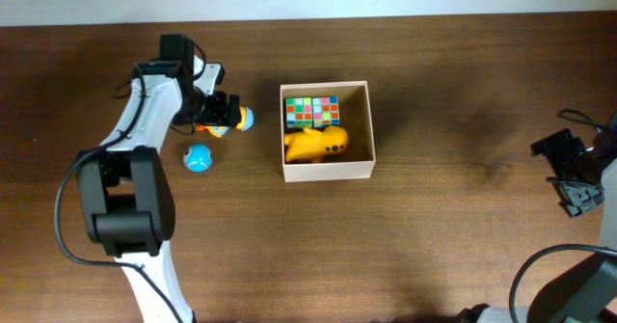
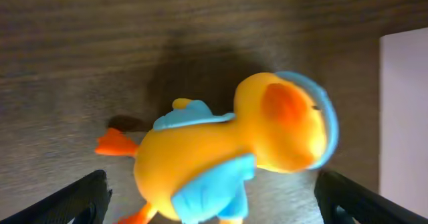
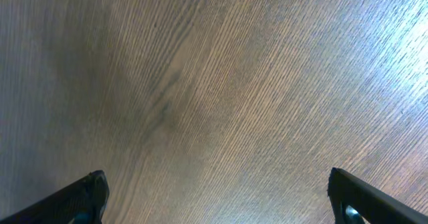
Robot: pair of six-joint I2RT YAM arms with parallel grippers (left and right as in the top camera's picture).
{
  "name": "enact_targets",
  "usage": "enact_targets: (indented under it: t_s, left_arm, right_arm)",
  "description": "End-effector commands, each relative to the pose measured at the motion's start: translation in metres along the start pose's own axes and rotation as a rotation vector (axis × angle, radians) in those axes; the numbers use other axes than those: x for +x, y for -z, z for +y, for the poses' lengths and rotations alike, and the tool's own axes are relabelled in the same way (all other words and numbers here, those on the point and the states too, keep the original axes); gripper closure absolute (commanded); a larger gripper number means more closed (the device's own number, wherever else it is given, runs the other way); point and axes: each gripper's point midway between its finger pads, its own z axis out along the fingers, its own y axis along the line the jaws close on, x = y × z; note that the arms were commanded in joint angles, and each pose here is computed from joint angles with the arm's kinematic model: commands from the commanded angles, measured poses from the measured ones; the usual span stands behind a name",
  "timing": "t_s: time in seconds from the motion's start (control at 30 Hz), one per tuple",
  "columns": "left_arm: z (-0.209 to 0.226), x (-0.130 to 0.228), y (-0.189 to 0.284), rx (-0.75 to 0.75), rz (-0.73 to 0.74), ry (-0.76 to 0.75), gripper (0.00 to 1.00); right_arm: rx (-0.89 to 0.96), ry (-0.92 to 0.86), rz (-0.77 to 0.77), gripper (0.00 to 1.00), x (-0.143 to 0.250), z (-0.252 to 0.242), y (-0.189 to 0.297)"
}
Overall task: Pack container
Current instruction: 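Close the left gripper on the duck toy, then lift the duck toy and carry it right over the pink box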
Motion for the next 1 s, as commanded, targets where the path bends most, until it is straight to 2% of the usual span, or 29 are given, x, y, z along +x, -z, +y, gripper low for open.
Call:
enact_targets:
  t_s: [0.0,0.17,0.23,0.3,0.5,0.6,0.7,0.83,0.97]
  left_arm:
    - [0.005,-0.001,-0.011,-0.007,0.014,0.016,0.01]
    - [0.006,-0.004,-0.014,-0.008,0.0,0.013,0.01]
    - [0.007,-0.007,-0.014,-0.009,-0.01,0.01,0.1]
    - [0.006,-0.008,-0.014,-0.009,-0.014,0.008,0.31]
    - [-0.002,-0.008,-0.016,-0.004,-0.011,-0.008,0.76]
    - [-0.007,-0.009,-0.017,-0.002,-0.011,-0.019,0.83]
    - [-0.01,-0.008,-0.017,0.0,-0.005,-0.014,0.96]
    - [-0.012,-0.007,-0.016,0.006,0.002,0.062,0.98]
    - [-0.023,-0.011,-0.007,0.06,0.002,0.065,0.98]
  right_arm:
    - [0.001,0.002,0.004,0.01,0.001,0.0,-0.001]
    - [0.001,0.002,0.004,0.01,0.001,0.0,-0.001]
    - [0.001,0.002,0.004,0.01,0.001,0.0,-0.001]
    - [0.001,0.002,0.004,0.01,0.001,0.0,-0.001]
    - [0.001,0.002,0.004,0.01,0.001,0.0,-0.001]
    - [0.001,0.003,0.004,0.01,0.001,0.0,-0.001]
    - [0.001,0.002,0.004,0.01,0.001,0.0,-0.001]
    - [0.001,0.003,0.004,0.01,0.001,0.0,-0.001]
    - [0.001,0.003,0.004,0.01,0.001,0.0,-0.001]
